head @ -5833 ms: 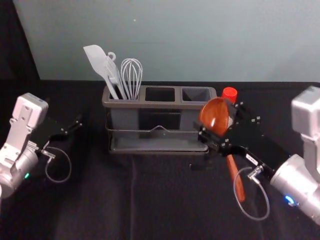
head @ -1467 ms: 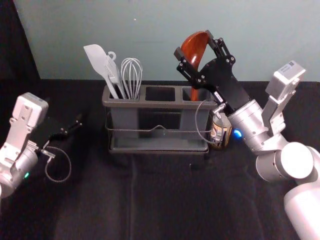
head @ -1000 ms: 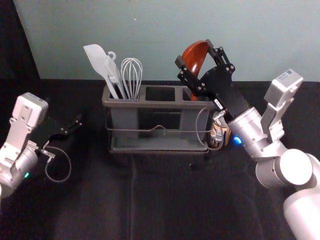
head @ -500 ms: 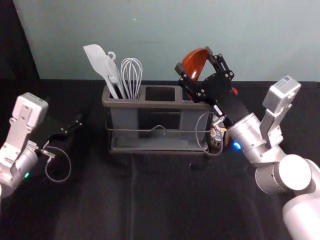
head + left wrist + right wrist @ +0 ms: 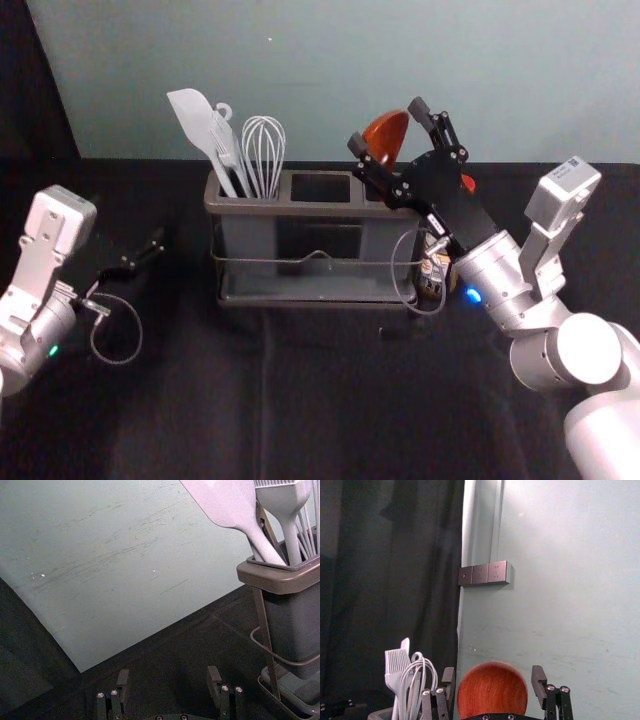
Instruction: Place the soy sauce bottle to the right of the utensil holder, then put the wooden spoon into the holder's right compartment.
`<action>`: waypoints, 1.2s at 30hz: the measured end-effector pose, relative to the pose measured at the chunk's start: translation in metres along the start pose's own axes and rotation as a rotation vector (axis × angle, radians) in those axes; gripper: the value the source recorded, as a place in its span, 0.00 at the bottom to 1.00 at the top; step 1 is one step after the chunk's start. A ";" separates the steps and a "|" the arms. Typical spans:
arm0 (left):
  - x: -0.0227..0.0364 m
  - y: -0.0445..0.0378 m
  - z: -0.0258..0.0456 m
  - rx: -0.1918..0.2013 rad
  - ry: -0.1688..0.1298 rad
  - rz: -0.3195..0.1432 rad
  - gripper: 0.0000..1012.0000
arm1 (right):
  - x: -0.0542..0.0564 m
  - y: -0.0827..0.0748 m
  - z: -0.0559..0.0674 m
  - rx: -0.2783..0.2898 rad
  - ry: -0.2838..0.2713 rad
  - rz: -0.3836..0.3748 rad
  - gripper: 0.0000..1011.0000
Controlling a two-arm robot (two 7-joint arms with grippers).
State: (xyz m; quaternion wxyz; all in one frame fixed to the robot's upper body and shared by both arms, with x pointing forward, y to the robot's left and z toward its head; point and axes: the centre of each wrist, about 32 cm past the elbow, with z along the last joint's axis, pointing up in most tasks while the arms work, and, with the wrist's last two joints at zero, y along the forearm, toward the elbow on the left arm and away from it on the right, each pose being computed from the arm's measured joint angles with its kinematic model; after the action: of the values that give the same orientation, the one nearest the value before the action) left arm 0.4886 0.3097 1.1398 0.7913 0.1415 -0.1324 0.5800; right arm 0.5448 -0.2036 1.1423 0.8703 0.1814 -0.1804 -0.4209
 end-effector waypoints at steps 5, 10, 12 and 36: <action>0.0000 0.0000 0.0000 0.000 0.000 0.000 0.99 | 0.000 0.000 0.000 0.006 0.000 -0.005 0.99; 0.0000 0.0000 0.0000 0.000 0.000 0.000 0.99 | 0.000 0.000 0.000 0.012 0.002 -0.008 0.99; 0.0000 0.0000 0.0000 0.000 0.000 0.000 0.99 | 0.000 0.000 0.000 0.013 0.002 -0.009 0.99; 0.0000 0.0000 0.0000 0.000 0.000 0.000 0.99 | 0.015 0.006 0.043 0.099 -0.082 0.023 0.99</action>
State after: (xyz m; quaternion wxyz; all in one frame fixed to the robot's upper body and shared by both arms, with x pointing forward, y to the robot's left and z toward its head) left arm 0.4886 0.3097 1.1398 0.7913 0.1415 -0.1325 0.5799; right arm 0.5372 -0.2189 1.1843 0.8569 0.2048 -0.2389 -0.4083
